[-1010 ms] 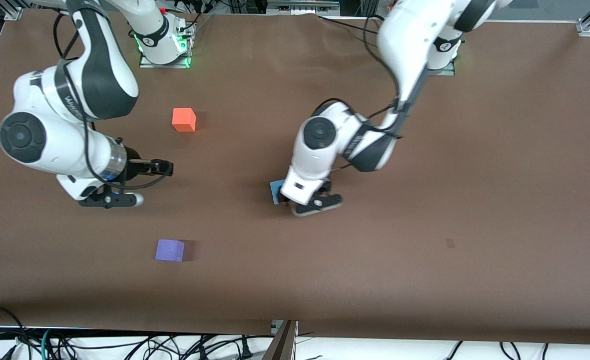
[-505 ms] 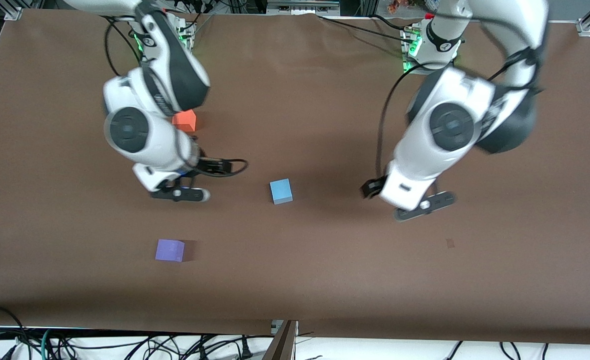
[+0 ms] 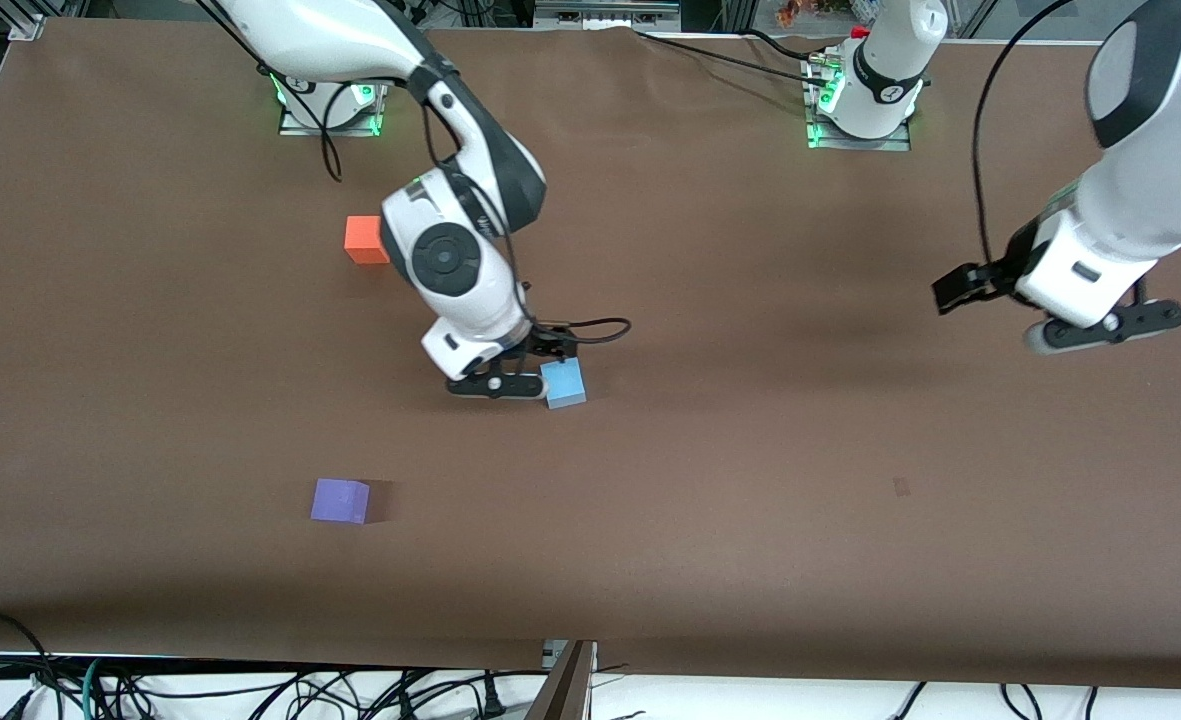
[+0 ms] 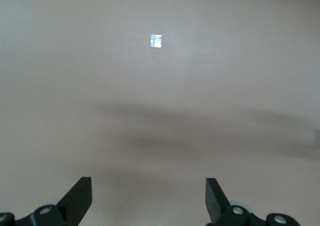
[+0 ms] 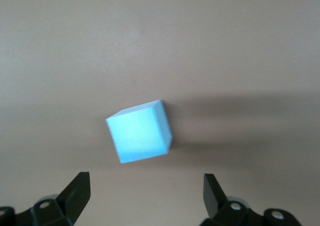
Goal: Place blue block between orange and purple blocks
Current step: 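Grasp the blue block with the right gripper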
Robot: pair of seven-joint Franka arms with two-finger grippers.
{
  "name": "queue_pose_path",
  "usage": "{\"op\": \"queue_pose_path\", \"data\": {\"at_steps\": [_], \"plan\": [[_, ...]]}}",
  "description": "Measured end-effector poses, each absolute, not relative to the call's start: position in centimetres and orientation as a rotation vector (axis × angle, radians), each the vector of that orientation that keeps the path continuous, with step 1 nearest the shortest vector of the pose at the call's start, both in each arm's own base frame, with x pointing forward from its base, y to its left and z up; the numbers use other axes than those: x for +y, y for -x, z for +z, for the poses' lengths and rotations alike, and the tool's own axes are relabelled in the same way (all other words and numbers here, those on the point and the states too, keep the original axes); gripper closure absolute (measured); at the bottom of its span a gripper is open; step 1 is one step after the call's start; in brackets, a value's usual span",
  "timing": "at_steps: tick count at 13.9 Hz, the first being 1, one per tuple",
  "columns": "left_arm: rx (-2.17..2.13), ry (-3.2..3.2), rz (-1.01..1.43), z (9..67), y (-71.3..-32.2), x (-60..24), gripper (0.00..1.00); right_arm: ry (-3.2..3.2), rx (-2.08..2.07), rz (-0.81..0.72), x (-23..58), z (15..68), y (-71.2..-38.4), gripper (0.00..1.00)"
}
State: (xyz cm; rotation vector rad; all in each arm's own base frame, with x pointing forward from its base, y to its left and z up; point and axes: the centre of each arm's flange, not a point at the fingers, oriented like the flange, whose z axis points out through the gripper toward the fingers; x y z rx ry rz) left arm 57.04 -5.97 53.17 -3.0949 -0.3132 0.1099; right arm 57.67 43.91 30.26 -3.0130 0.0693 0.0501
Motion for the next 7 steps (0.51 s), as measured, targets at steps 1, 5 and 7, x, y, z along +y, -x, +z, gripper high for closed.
{"op": "queue_pose_path", "data": {"at_steps": [1,5,7], "plan": [[-0.319,3.095,0.089,52.2,-56.0,-5.3,0.0,3.014,0.055,0.048,44.7,29.2,-57.2,0.0],[-0.327,3.096,0.05,48.9,-54.5,-4.8,0.0,3.021,0.036,0.026,45.3,25.9,-57.1,0.0],[-0.326,3.097,0.04,48.9,-54.5,-4.8,0.0,3.018,0.033,0.012,45.6,24.4,-57.1,0.0]]}}
